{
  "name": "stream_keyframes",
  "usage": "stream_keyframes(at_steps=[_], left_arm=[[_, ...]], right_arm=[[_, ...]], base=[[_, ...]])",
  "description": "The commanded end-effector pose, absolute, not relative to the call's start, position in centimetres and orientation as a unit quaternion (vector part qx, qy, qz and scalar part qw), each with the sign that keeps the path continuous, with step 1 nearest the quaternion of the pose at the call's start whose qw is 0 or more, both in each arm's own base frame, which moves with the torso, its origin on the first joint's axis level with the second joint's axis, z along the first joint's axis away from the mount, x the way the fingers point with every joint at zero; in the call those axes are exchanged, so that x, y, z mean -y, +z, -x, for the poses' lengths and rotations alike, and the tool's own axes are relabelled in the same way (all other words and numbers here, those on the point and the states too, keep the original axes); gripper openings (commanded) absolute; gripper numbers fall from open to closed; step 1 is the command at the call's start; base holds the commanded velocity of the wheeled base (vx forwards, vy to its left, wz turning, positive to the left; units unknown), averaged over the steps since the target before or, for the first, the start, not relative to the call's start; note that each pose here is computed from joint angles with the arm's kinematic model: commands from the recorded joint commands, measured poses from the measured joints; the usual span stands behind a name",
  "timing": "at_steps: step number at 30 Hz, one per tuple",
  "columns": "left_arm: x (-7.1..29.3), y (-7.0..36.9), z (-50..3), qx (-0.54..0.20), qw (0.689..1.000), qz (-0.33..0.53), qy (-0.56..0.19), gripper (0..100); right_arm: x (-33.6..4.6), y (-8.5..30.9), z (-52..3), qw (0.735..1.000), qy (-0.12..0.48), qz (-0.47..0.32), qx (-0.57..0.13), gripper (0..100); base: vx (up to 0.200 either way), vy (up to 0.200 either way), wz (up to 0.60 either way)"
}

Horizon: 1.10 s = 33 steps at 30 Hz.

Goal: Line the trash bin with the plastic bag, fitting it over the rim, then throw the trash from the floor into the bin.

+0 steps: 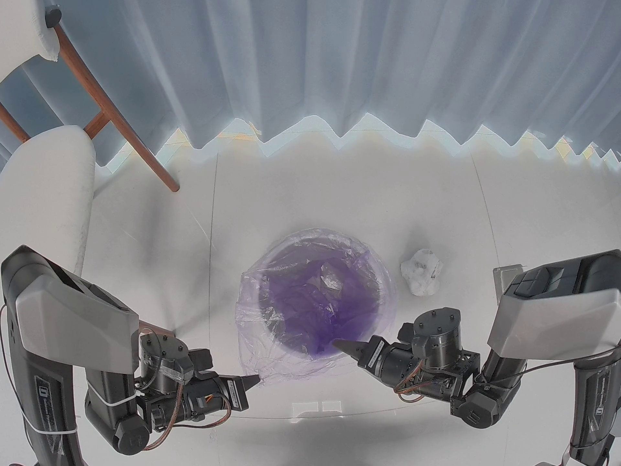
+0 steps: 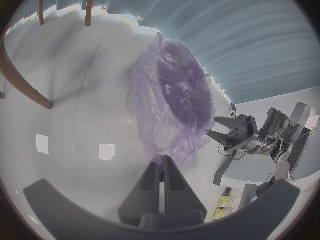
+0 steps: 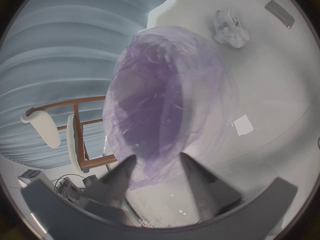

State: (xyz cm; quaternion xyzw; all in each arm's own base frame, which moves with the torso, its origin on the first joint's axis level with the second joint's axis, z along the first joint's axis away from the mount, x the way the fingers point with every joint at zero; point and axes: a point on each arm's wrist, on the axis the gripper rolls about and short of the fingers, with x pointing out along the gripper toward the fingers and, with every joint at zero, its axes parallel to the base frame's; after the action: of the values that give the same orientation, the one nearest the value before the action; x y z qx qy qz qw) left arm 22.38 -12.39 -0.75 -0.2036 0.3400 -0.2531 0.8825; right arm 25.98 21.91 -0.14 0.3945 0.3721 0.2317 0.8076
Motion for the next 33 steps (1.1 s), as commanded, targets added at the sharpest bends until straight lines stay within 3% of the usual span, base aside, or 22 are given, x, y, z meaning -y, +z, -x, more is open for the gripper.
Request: stream_keyframes(at_steps=[1,9,17,21,33], left_arm=[[12.4,-0.6,-22.4,-0.337,0.883,0.204,-0.254,0],[12.4,-0.6,-22.4,-0.338,0.883,0.204,-0.253,0],[12.3,-2.2,-22.4,-0.361,0.88,0.195,-0.239,0],[12.2,-3.7,-22.6,-0.38,0.876,0.189,-0.226,0],[12.0,-5.7,-22.8,-0.402,0.877,0.179,-0.194,0]], right_arm=[[-21.9,-0.3,-25.9,0.808,0.231,-0.393,-0.374,0],[-21.3,0.0,-25.6,0.813,0.214,-0.378,-0.388,0],[-20.4,-1.4,-25.1,0.84,0.198,-0.304,-0.403,0],[-20.5,-2.9,-25.3,0.863,0.184,-0.264,-0.389,0],[-20.9,-4.2,-25.8,0.882,0.185,-0.26,-0.347,0]], base=[[0.0,0.0,0.0],[0.0,0.0,0.0],[0.0,0.0,0.0],[0.0,0.0,0.0],[0.0,0.0,0.0]])
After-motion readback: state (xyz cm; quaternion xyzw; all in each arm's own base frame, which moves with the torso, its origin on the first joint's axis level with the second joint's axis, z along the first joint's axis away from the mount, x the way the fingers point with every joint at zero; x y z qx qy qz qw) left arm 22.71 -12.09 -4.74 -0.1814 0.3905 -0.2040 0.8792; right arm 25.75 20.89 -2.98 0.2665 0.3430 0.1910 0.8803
